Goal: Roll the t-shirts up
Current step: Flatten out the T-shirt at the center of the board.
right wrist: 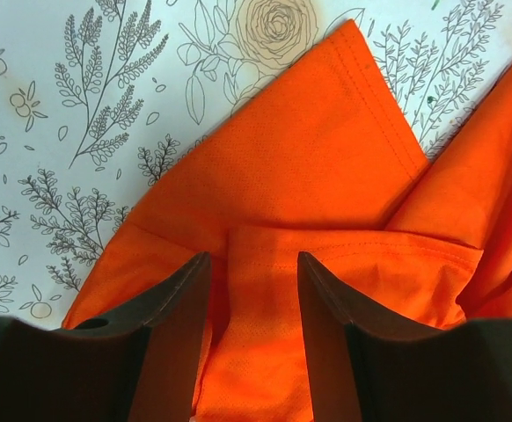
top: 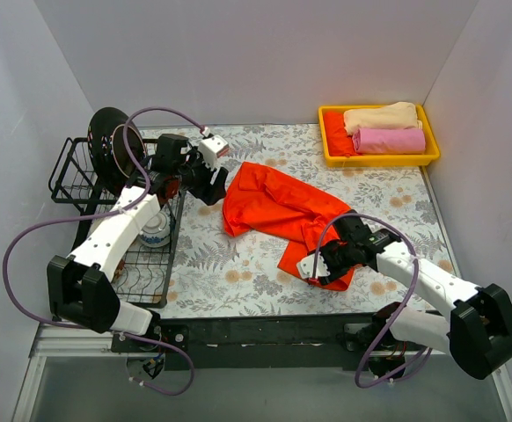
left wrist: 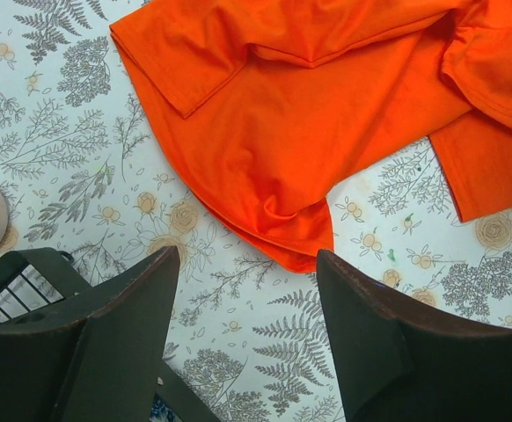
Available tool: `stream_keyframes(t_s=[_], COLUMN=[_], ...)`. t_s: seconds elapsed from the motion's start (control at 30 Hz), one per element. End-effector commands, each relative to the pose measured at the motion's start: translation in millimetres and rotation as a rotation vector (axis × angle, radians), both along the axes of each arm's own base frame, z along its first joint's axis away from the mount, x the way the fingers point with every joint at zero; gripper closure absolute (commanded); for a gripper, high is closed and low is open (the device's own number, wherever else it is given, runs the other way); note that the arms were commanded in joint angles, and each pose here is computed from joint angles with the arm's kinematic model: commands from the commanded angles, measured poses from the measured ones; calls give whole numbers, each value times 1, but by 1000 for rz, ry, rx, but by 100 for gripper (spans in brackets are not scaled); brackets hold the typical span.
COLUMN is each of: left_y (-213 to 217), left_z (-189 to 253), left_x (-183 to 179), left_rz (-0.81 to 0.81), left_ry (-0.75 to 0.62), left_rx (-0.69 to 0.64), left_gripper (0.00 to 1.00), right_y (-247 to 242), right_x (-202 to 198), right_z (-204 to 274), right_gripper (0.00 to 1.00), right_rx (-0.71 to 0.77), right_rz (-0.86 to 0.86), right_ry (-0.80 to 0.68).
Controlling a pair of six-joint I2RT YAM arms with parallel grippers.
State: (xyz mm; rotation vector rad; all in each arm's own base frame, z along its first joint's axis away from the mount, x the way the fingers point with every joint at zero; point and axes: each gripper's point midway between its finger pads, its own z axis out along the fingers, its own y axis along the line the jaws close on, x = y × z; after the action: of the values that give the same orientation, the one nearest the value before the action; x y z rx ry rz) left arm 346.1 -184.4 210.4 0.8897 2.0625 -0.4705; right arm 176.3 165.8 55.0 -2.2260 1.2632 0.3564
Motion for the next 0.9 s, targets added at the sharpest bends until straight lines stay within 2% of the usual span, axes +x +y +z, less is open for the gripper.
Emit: stream_keyframes(t_s=[0.0,0.3,0.57,0.7,0.8,0.87], left_y=[4,4,3,3,3,3], left_z=[10,7,5,3,4,4], left_x=[-1,4,4,4,3,3], left_rz=[0,1,2,4,1,0], left_ry=[-30,-23,-20,-16,-20,-21], left_rx=[-4,-3,-5,-4,-5,-4], left_gripper=[36,36,36,36,36,36], right_y=[1,-2,-1,-1,1,3], right_x=[7,13,20,24,26,30], right_z=[-7,-19,-19,-20,-19,-17], right_gripper=[48,51,57,63,71,81], right_rx=[-19,-47,-51,-56,-61,-61], right_rz=[42,26,-1,-24,-38,-55], right_ry=[-45,-53,-59,-52,-37,-30])
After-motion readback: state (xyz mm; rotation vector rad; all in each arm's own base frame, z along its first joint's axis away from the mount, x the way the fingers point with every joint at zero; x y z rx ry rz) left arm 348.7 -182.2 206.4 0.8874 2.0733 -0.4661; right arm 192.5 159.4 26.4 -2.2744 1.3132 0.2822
